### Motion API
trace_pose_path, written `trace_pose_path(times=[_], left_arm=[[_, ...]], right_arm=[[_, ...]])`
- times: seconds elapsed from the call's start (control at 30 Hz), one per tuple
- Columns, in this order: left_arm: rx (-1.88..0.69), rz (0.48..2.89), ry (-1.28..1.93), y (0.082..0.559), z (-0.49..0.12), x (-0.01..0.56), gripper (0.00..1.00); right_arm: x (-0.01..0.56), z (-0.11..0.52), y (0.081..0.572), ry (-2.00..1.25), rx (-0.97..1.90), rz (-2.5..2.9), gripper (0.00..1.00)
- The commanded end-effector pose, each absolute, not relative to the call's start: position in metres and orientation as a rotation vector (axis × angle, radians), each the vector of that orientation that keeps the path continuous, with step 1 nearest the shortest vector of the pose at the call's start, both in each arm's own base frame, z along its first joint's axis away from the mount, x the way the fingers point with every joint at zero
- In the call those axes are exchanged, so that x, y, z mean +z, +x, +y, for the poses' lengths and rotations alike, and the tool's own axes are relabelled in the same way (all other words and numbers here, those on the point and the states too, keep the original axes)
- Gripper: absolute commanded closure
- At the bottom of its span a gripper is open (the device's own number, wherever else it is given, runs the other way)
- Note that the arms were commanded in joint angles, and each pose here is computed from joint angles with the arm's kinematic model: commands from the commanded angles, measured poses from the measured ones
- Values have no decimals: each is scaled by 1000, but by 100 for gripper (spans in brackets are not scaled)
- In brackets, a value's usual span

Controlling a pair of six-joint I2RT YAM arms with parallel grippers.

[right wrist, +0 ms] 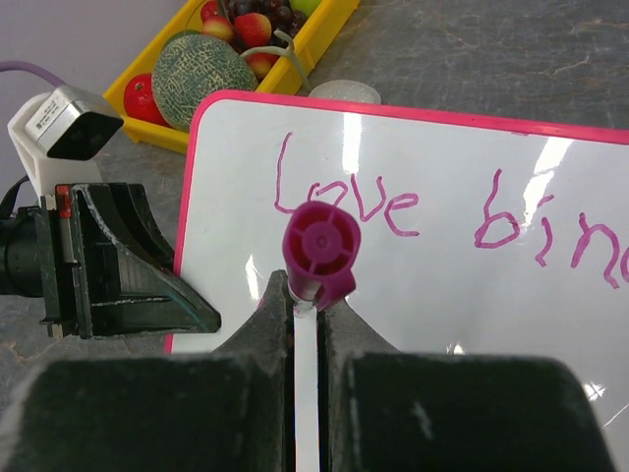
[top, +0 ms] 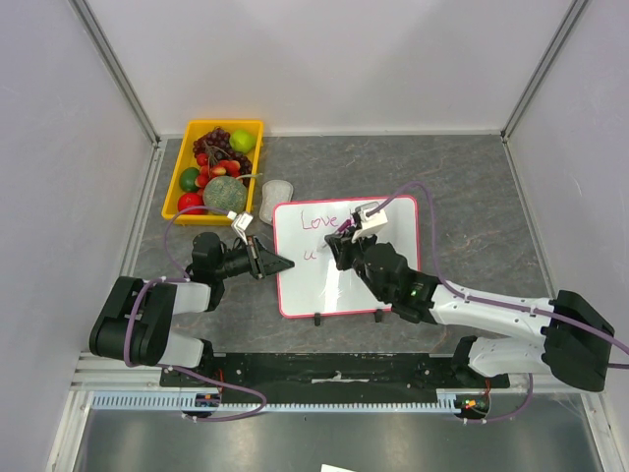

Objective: Write a sentence on the whiteboard
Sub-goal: Write with the whiteboard marker on the whiteboard.

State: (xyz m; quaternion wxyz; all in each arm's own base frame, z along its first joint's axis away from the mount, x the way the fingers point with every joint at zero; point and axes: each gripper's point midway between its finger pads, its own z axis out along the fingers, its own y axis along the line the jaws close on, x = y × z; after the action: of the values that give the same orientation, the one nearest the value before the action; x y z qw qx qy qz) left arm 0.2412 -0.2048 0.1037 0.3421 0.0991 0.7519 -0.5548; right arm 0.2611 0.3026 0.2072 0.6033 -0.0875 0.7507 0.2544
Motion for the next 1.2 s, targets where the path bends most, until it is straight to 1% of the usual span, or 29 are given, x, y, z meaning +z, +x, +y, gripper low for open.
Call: trace_pose_path(times=[0.0, 0.33, 0.77, 1.17], left_arm=[[-1379, 1926, 293, 247, -203, 103, 98], [-1378, 1924, 293, 247, -203, 103, 98], [-1378, 1925, 294, 247, -203, 102, 98], [-1377, 1924, 295, 247, -203, 103, 98]], right_arm=[[241, 294, 273, -120, 575, 1666, 100], [227, 296, 278, -128, 564, 1694, 100], [216, 307, 272, -182, 608, 1725, 100], [201, 285, 267, -166, 547, 1754, 100]])
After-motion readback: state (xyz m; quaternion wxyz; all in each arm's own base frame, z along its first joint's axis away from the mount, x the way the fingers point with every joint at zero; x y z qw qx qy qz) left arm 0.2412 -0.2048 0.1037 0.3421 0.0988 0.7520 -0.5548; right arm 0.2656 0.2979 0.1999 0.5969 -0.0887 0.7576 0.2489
